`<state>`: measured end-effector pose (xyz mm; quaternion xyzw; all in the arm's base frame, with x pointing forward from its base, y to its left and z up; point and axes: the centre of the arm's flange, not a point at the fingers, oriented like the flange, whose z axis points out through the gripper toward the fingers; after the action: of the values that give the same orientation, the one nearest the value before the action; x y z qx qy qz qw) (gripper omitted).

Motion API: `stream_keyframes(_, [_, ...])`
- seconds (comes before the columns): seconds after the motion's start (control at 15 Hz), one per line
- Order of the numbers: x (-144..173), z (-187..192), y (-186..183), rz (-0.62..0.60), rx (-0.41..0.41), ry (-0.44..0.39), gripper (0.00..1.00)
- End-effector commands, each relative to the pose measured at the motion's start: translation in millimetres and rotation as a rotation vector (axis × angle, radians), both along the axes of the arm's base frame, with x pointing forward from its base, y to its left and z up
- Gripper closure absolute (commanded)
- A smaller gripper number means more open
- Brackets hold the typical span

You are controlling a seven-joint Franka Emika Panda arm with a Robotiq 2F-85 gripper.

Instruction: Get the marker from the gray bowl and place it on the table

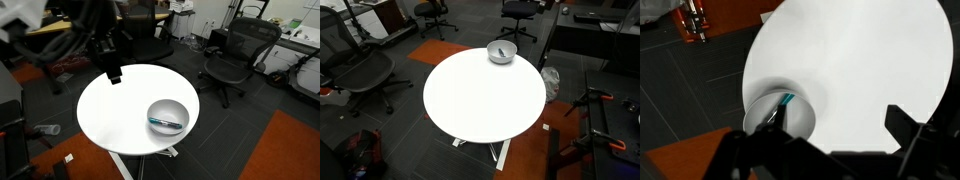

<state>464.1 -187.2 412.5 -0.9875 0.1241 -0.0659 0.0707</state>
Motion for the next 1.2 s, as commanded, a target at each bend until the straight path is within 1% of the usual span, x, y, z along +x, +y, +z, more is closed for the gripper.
stream_keyframes(0.0, [52,-17,-12,-0.11,0.01,-0.007,0.0])
stream_keyframes(0.27, [85,-44,-31,-0.201,0.034,0.013,0.0])
stream_keyframes(0.53, [111,-78,-45,-0.257,0.046,0.059,0.0])
stream_keyframes(0.93, [134,-133,-54,-0.319,0.075,0.109,0.0])
stream_keyframes(1.13, [141,-160,-58,-0.364,0.075,0.135,0.0])
